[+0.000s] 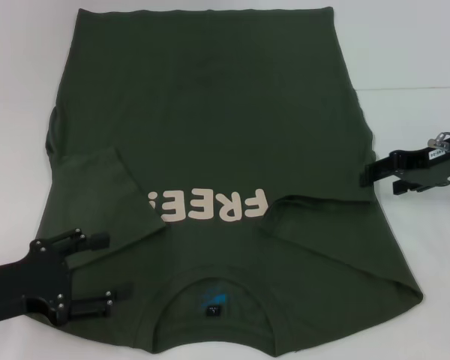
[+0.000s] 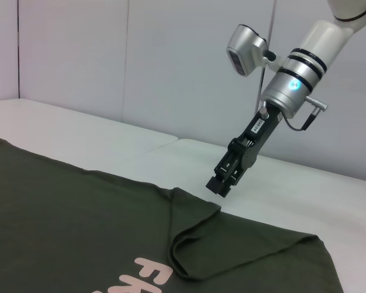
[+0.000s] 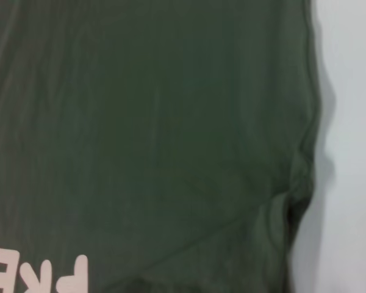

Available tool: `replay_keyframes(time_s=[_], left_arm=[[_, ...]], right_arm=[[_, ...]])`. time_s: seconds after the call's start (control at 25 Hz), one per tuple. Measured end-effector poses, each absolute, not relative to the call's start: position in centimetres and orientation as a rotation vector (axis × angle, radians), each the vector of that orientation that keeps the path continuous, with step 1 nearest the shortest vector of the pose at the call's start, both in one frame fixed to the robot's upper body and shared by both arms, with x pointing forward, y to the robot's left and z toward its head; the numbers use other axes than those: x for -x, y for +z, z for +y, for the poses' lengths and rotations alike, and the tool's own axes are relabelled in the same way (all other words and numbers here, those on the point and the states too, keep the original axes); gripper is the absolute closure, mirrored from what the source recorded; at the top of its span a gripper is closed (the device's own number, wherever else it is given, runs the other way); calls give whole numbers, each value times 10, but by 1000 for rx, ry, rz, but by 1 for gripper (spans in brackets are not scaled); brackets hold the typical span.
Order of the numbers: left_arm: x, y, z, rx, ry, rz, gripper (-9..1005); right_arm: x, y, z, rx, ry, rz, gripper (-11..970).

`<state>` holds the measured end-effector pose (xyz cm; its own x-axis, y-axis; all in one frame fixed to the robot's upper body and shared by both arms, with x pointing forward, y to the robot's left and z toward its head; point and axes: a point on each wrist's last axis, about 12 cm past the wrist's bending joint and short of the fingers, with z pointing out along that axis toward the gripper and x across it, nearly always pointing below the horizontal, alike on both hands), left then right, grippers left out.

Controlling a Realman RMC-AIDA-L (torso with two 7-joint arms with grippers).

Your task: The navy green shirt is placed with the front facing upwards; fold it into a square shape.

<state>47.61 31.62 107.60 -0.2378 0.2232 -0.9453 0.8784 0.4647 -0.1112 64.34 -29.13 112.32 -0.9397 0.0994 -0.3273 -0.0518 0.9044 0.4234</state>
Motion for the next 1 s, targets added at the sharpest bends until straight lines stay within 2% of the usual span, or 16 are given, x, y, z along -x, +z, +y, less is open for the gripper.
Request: replay_keyframes(time_s=[1.0], left_arm=[[-474,1074,316,-945,-839,1735,105]], right_arm=[[-641,1103,-264,-35,641,2701,207]])
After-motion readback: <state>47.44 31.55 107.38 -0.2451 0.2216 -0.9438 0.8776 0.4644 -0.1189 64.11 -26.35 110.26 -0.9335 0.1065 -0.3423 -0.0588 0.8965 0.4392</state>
